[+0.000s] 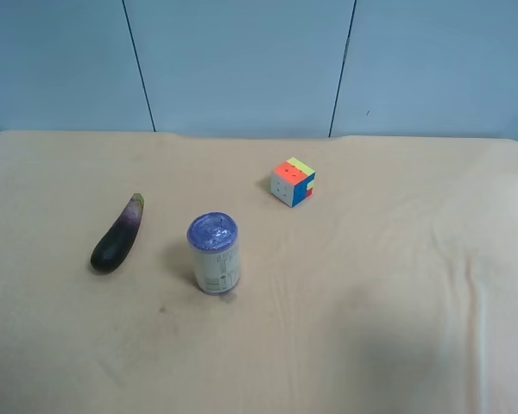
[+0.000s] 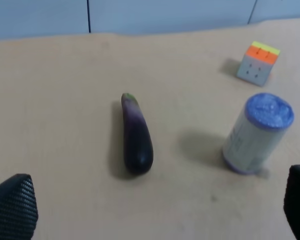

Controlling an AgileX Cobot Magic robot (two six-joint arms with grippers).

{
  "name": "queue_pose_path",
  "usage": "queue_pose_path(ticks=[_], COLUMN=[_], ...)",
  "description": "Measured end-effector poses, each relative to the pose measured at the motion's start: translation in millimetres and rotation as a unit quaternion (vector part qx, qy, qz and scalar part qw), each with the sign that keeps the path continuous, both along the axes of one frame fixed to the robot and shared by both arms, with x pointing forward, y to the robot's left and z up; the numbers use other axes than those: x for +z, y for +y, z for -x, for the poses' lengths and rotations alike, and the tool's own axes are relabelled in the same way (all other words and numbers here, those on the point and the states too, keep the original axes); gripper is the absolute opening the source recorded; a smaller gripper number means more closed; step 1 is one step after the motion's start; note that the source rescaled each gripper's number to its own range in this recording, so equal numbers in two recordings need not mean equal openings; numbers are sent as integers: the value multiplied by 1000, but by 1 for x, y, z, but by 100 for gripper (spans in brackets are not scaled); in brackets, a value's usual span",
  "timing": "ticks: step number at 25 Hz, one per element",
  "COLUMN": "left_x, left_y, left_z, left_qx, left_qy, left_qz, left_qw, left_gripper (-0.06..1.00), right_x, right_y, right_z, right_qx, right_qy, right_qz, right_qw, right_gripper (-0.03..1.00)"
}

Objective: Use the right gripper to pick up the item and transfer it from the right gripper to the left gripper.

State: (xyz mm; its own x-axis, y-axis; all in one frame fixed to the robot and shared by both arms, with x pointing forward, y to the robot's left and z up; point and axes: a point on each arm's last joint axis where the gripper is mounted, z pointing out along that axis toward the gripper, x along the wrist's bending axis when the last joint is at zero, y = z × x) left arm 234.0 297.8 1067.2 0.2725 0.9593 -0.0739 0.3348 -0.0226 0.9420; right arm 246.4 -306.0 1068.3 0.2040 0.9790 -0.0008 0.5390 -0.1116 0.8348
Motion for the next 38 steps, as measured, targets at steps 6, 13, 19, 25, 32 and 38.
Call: queue_pose_path(ticks=[6, 13, 19, 25, 32, 38], left_x=[-12, -12, -12, -12, -12, -12], left_y=[3, 4, 4, 4, 4, 4], left_z=[1, 1, 1, 1, 1, 1], left_qx=[10, 12, 12, 12, 12, 12], left_qy=[48, 49, 50, 49, 49, 49], left_qz=[-31, -34, -33, -33, -34, -34], left_qw=[998, 998, 998, 998, 998, 998], left_gripper=[100, 100, 100, 100, 100, 100], right_x=[0, 0, 0, 0, 0, 0], right_y=[0, 0, 0, 0, 0, 0], right_z=[0, 0, 0, 0, 0, 0], right_qx=[0, 0, 0, 0, 0, 0], right_qy=[0, 0, 0, 0, 0, 0], right_qz=[0, 0, 0, 0, 0, 0], right_qw=[1000, 1000, 1000, 1000, 1000, 1000], right_gripper=[48, 48, 48, 48, 48, 48])
